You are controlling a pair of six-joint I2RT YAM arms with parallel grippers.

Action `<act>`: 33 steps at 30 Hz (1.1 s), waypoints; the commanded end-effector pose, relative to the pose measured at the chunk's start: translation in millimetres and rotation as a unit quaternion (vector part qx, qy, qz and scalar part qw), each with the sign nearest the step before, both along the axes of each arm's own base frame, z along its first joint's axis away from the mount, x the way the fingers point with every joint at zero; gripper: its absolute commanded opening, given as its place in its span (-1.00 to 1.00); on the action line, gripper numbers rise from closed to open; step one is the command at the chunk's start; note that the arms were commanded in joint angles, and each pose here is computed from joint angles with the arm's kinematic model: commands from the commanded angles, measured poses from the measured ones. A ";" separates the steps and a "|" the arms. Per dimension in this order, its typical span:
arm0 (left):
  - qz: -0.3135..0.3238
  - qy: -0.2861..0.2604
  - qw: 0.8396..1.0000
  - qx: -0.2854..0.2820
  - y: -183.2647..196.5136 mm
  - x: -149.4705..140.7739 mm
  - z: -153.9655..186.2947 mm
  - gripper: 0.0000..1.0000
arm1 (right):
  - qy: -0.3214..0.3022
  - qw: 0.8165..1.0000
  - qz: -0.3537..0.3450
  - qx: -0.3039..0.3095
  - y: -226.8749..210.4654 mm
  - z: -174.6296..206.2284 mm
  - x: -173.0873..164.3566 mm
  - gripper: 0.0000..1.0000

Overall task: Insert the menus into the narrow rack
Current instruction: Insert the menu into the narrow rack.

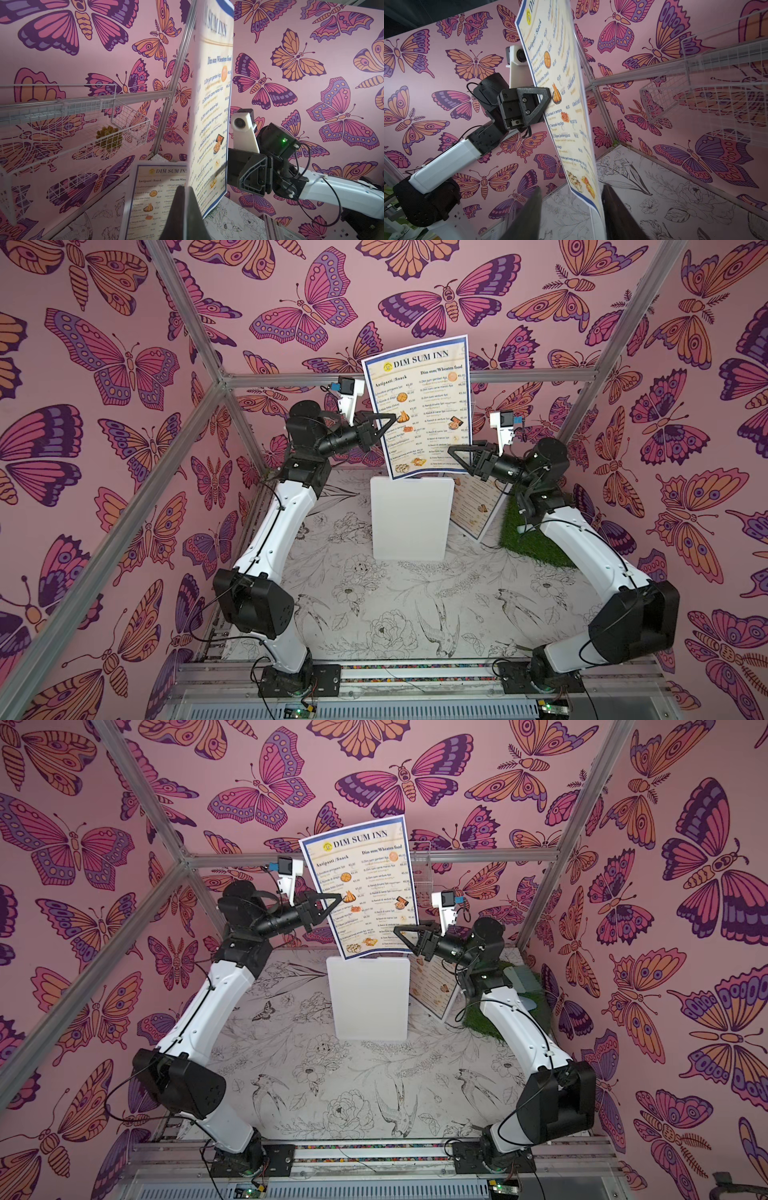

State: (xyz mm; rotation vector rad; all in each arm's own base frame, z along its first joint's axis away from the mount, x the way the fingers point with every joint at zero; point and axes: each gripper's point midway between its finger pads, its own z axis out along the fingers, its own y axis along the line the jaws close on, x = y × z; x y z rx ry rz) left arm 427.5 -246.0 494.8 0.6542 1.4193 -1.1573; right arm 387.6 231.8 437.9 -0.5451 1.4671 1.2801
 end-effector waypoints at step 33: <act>-0.020 0.010 0.998 -0.065 -19.9 43.5 -14.8 -0.96 | -0.002 0.998 -0.059 0.026 -28.9 -5.5 43.8 -0.01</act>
